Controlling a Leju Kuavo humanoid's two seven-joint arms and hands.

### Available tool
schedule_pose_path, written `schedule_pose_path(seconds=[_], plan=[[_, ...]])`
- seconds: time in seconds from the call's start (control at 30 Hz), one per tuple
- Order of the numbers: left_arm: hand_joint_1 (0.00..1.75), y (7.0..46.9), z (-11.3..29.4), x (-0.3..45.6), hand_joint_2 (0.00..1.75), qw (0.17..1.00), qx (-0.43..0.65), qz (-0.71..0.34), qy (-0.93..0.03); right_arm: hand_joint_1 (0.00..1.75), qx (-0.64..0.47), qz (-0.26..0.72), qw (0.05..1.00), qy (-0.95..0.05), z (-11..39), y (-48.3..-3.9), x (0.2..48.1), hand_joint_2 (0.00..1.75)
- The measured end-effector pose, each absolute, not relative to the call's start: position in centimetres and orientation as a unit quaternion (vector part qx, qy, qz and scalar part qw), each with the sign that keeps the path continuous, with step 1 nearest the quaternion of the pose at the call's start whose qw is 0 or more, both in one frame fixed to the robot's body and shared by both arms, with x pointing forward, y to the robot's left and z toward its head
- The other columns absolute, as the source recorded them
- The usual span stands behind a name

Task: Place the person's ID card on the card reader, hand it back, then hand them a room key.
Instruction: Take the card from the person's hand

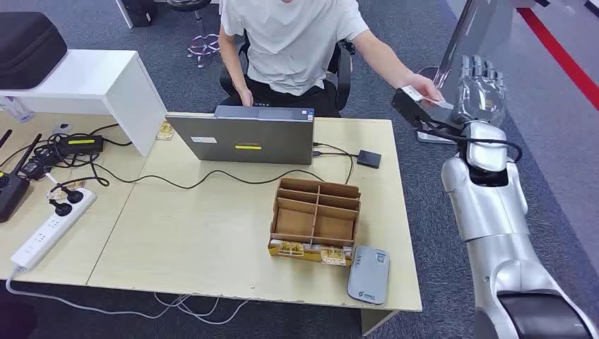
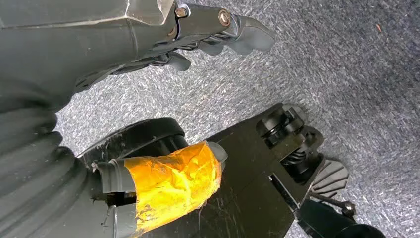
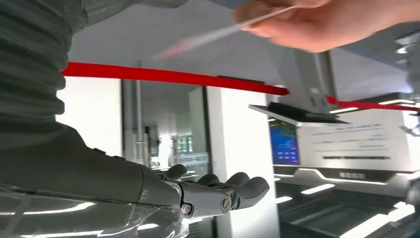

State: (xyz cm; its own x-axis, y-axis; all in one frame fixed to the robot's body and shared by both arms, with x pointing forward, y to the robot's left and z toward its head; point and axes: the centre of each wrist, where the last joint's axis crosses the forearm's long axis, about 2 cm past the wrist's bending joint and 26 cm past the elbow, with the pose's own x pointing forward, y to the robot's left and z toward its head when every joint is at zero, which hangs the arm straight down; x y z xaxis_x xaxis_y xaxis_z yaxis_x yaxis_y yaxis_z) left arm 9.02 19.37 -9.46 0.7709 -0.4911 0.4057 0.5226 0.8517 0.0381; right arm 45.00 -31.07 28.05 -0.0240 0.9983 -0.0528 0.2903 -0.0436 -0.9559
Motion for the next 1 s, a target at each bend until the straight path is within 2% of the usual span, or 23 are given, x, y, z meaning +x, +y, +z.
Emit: schedule_pose_path(seconds=[0.23, 0.8, 0.93, 1.0], plan=[[0.0, 19.4, -9.5, 9.0, 1.75, 0.94, -0.035, -0.27, -0.204, 0.0, -0.552, 0.452, 0.378, -0.59, 28.4, -28.3, 44.7, 1.75], [0.0, 19.3, -9.5, 9.0, 1.75, 0.941, -0.049, -0.269, -0.2, 0.0, -0.53, 0.458, 0.364, -0.614, 28.6, -26.0, 44.3, 1.75], [0.0, 18.9, -9.4, 8.9, 1.75, 0.939, -0.073, -0.264, -0.207, 1.75, -0.522, 0.46, 0.364, -0.619, 28.5, -25.8, 44.2, 1.75], [0.0, 18.7, -9.4, 8.9, 1.75, 0.939, -0.08, -0.262, -0.21, 1.75, -0.516, 0.46, 0.365, -0.624, 28.4, -25.7, 44.2, 1.75]])
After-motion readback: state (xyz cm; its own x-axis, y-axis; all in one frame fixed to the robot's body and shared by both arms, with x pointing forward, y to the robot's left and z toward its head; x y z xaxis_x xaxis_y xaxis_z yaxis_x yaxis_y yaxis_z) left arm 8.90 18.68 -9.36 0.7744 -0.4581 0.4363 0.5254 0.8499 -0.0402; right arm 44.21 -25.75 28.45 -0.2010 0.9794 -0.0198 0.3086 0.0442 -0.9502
